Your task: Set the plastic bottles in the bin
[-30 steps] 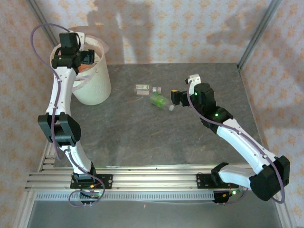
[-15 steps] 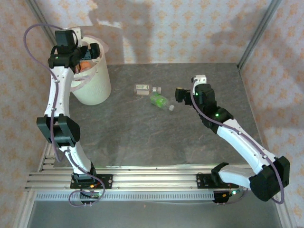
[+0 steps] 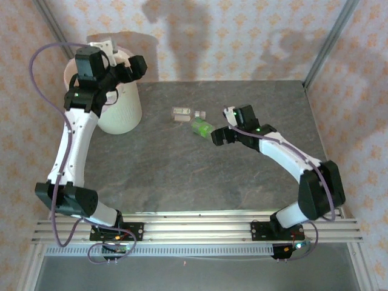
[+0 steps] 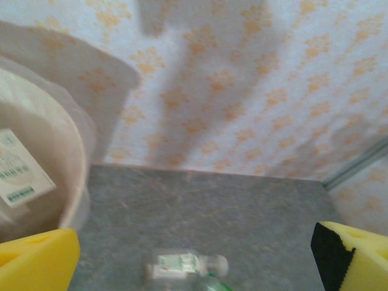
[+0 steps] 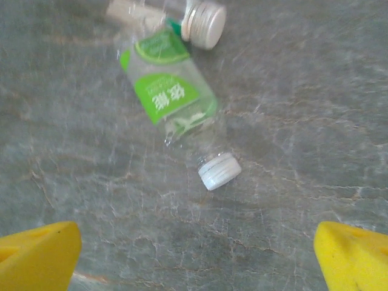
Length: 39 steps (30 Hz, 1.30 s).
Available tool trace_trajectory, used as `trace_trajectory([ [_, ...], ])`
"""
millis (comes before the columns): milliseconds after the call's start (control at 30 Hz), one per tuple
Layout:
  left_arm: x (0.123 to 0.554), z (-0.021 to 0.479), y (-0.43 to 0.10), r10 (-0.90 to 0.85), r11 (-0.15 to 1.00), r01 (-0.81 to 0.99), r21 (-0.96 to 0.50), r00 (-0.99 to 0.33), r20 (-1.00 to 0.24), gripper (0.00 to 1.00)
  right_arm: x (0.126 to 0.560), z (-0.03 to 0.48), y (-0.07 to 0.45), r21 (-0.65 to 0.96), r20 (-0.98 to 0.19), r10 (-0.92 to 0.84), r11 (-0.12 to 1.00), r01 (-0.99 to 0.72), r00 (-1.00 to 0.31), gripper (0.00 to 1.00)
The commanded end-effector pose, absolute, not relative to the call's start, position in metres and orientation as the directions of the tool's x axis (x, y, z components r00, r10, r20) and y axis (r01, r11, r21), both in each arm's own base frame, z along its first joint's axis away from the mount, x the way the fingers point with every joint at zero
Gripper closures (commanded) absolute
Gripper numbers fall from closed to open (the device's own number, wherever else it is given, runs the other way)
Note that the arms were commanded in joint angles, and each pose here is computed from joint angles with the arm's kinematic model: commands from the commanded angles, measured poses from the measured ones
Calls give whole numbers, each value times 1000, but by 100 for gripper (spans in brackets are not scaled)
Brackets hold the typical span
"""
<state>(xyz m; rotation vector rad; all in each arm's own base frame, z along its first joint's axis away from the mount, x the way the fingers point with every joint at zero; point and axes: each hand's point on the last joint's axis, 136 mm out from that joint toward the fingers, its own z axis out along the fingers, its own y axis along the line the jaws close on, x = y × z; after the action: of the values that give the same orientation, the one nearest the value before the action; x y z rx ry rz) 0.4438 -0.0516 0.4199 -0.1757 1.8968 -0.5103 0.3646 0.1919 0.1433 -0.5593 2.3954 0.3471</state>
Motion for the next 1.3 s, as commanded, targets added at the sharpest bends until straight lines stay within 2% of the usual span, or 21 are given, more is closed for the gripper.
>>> trace_trajectory([
  [0,428,424,-71,-461,815,182,-550,-371,-806,0,368,137,197,52,-606,-438,811,-582,-664,1],
  [67,418,419,-77,-497,779,192,-597,-392,-774,0,370,126,203,57,-576,-484,780,-623,-658,2],
  [200,395,406,-75,-489,787,147,-600,-445,-750,0,376,107,213,73,-528,-542,738,-671,-653,2],
  [433,359,388,-58,-499,817,63,-573,-422,-757,0,406,71,218,29,-428,-612,726,-687,-665,6],
  [633,338,380,-41,-511,837,8,-548,-347,-786,0,429,53,231,27,-408,-600,746,-666,-689,7],
  [800,336,373,-36,-498,852,-24,-524,-352,-793,0,431,45,251,106,-419,-582,731,-674,-697,9],
  [967,337,365,-34,-480,863,-36,-503,-370,-796,0,434,38,256,63,-409,-581,751,-657,-704,12],
  [1067,338,360,-38,-480,859,-17,-511,-373,-794,0,433,36,258,59,-410,-565,767,-638,-716,18],
  [1267,343,353,-48,-465,854,24,-520,-412,-783,0,430,46,262,60,-438,-522,795,-604,-732,41],
])
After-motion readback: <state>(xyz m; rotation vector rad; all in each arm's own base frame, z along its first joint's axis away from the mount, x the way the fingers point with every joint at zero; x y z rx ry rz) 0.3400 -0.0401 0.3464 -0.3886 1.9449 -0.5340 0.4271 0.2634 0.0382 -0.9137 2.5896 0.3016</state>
